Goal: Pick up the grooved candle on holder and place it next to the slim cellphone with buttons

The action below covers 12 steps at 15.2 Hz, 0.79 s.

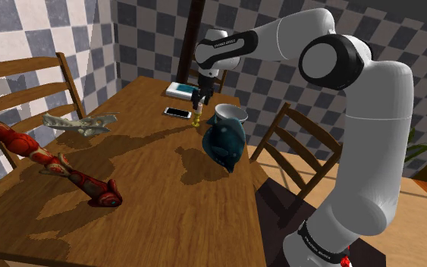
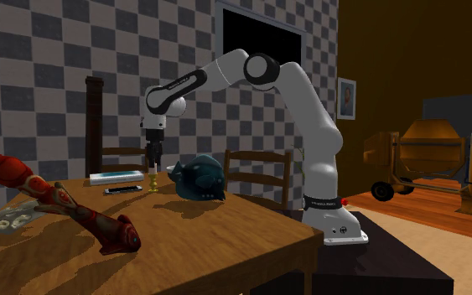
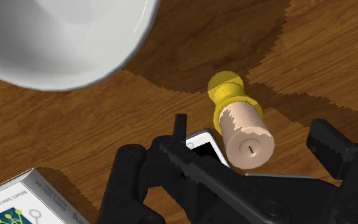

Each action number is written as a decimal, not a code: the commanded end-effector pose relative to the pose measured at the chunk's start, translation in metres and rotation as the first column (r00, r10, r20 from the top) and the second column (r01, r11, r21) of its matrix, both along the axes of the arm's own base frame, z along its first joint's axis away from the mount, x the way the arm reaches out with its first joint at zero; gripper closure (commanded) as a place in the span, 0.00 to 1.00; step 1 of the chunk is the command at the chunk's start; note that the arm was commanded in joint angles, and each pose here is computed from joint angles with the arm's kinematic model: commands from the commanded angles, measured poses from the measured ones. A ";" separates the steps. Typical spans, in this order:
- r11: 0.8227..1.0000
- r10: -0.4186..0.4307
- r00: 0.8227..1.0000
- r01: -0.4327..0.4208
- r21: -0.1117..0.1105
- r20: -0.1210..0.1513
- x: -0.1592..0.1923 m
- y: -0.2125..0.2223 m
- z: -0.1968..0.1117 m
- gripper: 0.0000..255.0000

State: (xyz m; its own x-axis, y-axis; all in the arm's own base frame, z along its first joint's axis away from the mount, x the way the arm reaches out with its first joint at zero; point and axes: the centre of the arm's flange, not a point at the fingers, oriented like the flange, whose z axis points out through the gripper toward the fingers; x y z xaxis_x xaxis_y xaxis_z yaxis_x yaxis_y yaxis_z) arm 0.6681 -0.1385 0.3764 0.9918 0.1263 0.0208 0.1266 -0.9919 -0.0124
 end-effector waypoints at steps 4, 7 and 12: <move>1.000 0.000 1.000 0.000 0.000 0.000 -0.001 -0.001 0.050 0.00; 1.000 0.000 1.000 0.000 0.000 0.000 -0.001 -0.001 0.050 0.00; 1.000 0.000 1.000 0.000 0.000 0.000 -0.001 -0.001 0.050 0.00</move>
State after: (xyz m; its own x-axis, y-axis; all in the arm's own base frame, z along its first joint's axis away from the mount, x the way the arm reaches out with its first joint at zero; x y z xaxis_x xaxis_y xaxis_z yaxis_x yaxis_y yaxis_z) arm 0.6672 -0.1393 0.4264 0.9918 0.1263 0.0208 0.1265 -0.9919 -0.0124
